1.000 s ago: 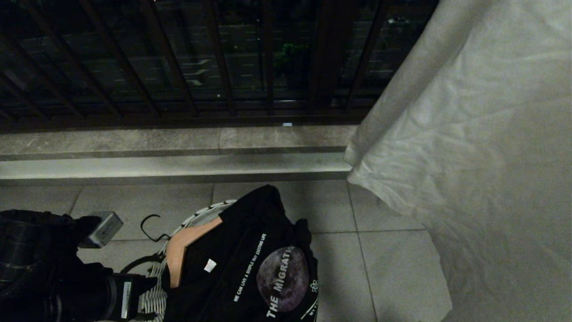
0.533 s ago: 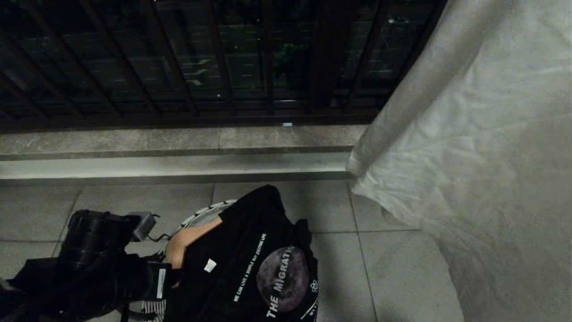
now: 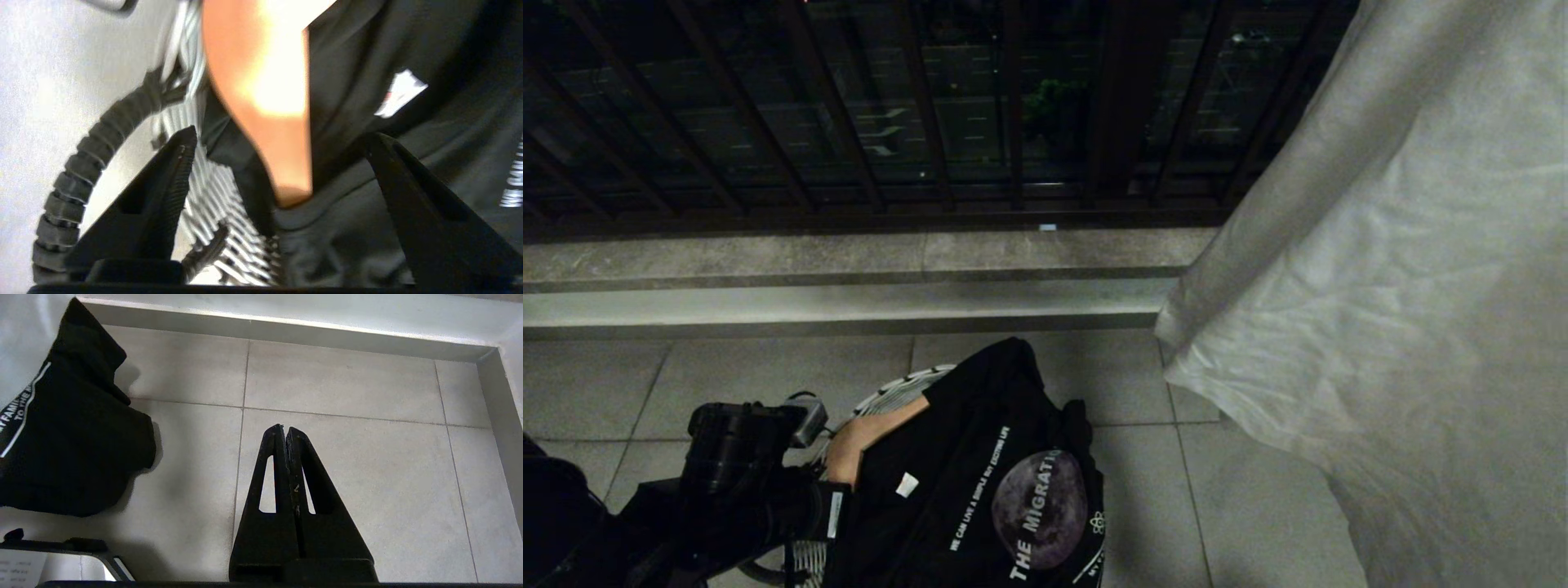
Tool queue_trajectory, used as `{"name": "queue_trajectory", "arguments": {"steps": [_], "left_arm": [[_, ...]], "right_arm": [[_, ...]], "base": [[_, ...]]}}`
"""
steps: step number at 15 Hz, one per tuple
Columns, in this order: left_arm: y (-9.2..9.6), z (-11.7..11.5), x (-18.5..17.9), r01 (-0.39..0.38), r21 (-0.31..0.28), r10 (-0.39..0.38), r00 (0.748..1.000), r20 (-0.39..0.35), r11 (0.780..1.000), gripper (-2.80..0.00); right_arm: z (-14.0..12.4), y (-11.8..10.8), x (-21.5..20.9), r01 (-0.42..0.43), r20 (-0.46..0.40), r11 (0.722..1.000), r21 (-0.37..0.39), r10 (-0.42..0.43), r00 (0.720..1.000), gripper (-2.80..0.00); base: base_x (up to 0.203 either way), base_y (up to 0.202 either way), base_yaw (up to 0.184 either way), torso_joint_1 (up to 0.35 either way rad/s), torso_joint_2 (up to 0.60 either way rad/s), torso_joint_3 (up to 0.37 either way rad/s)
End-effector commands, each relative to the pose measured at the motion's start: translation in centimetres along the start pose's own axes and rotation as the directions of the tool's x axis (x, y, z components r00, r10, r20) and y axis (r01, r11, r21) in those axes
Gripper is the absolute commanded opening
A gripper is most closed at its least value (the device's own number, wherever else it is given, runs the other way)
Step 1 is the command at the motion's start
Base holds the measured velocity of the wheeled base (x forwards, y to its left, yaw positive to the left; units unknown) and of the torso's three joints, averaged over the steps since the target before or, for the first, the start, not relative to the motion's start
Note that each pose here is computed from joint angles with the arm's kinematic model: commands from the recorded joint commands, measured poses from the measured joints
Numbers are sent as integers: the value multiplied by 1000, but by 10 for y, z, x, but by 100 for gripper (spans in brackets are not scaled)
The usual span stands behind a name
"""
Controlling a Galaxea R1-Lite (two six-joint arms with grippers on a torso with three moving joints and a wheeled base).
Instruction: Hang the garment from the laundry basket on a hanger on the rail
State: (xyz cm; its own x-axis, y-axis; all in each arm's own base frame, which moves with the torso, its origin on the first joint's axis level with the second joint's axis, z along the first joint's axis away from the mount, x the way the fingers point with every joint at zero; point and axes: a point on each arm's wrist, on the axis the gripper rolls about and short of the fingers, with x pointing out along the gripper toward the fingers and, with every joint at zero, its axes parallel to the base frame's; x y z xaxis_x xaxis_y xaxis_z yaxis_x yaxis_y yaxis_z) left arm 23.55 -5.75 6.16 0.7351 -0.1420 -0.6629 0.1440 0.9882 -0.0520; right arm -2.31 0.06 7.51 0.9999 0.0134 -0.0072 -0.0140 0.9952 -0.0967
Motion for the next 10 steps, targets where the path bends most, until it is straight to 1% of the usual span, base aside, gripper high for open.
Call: {"name": "queue_trajectory", "arguments": {"steps": [1, 3, 5, 7, 8, 10], "left_arm": [[3, -3, 10, -14, -12, 14, 1000, -28, 1000, 0], [4, -1, 20, -14, -43, 14, 1000, -3, 999, 0], [4, 2, 29, -4, -96, 9, 999, 45, 995, 0], [3, 9, 31, 15, -147, 1, 994, 111, 989, 0], [2, 10, 32, 20, -157, -1, 993, 117, 987, 0], [2, 7, 36, 17, -172, 1, 995, 100, 985, 0]], "right_arm": [[0, 0, 0, 0, -1, 1000, -1, 0, 1000, -280], [0, 0, 0, -1, -2, 1000, -1, 1, 1000, -280], [0, 0, 0, -1, -2, 1000, -1, 1, 1000, -280], [0, 0, 0, -1, -2, 1000, -1, 1, 1000, -280], [0, 0, 0, -1, -2, 1000, -1, 1, 1000, -280], [0, 0, 0, -1, -2, 1000, -1, 1, 1000, -280]], "base": [[0, 0, 0, 0, 0, 0], [0, 0, 0, 0, 0, 0], [0, 0, 0, 0, 0, 0], [0, 0, 0, 0, 0, 0], [0, 0, 0, 0, 0, 0], [0, 0, 0, 0, 0, 0]]}}
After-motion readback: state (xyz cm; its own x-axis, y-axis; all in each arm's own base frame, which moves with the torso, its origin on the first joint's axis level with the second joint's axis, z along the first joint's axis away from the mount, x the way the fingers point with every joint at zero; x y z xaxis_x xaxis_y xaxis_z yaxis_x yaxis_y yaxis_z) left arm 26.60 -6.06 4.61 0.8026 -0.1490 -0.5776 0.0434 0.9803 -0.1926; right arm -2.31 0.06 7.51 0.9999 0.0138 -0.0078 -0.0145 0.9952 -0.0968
